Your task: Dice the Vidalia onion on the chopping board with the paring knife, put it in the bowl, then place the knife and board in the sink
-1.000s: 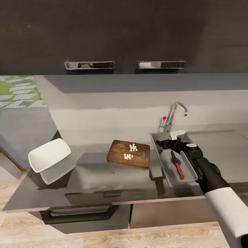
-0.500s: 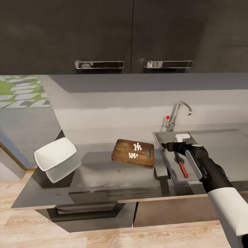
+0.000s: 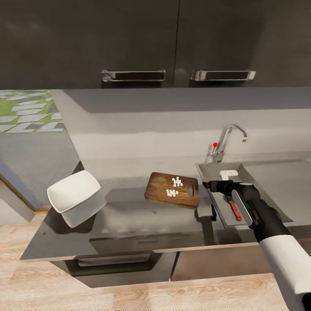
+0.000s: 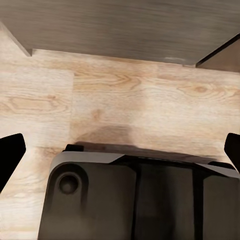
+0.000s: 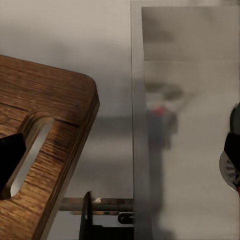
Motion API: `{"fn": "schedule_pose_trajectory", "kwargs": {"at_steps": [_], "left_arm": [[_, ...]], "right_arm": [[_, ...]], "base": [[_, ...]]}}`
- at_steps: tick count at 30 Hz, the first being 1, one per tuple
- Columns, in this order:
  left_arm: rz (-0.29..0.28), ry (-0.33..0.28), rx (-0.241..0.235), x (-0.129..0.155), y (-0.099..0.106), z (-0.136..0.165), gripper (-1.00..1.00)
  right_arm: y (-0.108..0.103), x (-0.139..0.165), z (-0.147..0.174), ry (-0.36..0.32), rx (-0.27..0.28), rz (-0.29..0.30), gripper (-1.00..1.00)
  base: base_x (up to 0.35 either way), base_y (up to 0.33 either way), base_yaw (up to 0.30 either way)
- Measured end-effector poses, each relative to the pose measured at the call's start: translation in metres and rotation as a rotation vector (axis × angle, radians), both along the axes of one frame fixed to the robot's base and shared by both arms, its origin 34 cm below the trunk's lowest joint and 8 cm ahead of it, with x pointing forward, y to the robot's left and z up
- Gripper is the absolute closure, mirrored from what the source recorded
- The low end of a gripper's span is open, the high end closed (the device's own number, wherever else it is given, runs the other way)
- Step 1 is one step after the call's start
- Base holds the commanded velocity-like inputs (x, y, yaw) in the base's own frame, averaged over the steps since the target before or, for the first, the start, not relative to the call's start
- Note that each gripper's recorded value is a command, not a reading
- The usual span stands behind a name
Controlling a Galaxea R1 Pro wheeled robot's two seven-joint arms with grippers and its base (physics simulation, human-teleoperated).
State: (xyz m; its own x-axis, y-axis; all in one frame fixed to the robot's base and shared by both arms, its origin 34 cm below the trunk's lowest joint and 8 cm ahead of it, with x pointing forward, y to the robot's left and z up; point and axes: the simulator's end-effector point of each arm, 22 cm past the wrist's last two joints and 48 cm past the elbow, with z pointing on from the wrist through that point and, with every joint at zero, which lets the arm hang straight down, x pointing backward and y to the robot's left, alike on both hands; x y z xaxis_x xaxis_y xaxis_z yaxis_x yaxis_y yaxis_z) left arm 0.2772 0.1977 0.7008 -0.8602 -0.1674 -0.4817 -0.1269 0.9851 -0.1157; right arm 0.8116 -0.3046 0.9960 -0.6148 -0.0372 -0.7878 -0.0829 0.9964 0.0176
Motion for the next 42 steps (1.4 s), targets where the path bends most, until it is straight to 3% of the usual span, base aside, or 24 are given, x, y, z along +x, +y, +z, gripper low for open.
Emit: {"fn": "schedule_pose_trajectory", "kwargs": {"at_steps": [10,42], "left_arm": [[-0.001,0.022,0.001,-0.008,0.0,-0.004,-1.0],[-0.001,0.072,0.001,-0.023,0.0,-0.012,-1.0]], "right_arm": [[-0.002,-0.002,-0.016,0.027,-0.001,-0.004,-1.0],[-0.002,-0.004,-0.052,0.078,0.001,-0.007,-1.0]], "base": [[0.0,0.116,0.0],[0.048,0.002,0.0]]}}
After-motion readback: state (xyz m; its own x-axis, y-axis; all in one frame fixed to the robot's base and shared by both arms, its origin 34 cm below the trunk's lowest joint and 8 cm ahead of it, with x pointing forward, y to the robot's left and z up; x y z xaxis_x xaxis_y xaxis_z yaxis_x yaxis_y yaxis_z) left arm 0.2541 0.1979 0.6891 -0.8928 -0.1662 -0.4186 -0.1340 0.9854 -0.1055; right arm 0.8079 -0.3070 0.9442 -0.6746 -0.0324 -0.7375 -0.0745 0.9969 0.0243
